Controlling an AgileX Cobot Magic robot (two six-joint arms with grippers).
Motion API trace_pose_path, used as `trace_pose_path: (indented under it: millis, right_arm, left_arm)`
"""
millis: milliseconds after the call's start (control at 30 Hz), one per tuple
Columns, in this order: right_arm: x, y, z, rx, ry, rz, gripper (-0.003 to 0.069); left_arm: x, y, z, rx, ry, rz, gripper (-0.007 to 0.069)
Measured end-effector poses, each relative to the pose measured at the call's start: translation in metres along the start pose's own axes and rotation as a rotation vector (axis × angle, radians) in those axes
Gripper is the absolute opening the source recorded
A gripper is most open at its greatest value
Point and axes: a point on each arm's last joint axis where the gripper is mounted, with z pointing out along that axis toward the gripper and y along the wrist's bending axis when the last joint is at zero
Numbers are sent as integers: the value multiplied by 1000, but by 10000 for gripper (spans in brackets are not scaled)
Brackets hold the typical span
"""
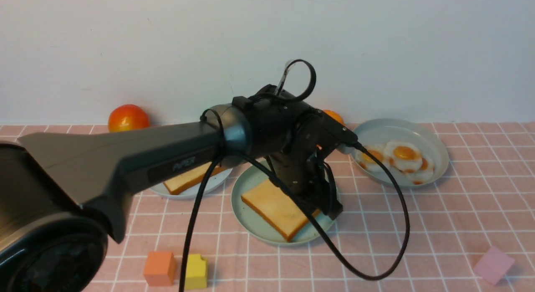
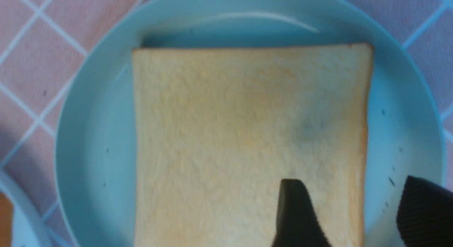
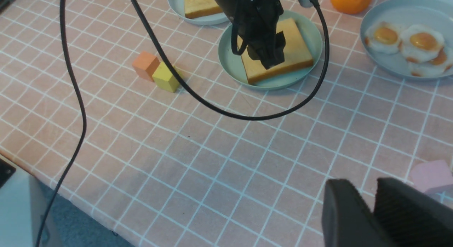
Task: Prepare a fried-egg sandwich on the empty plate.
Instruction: Use the left arm to put a slice of bread into the empty plate in the middle, then use the right arm to grab a fried egg
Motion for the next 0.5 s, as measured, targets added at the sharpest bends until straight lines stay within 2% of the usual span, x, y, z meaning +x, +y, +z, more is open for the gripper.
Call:
trace_pose_path:
  millis: [100,167,233,333,400,500]
  right_arm:
    - [-3,-1,6,-2,22,18,185]
    - [-7,-3,13,-4,52,26,191]
    - [-13,-6,26,-5,99,36,196]
    - [-24,-12,52,-4,169,59,202]
    - [-36,-20,81,17,207,70,208]
    - [-44,-31,108,65,241,60,213]
  left_arm:
    - [-3,2,-26,0,17,-28,450]
    - [-8,3,-57,2,-6,-63,414]
    - [-14,2,-104,25,-80,-99,323]
    - [-12,-1,-186,78,-240,-120,133]
    - [2,-2,-250,119,-368,-129,12]
    - [26,-2,-289,135,-430,-134,12]
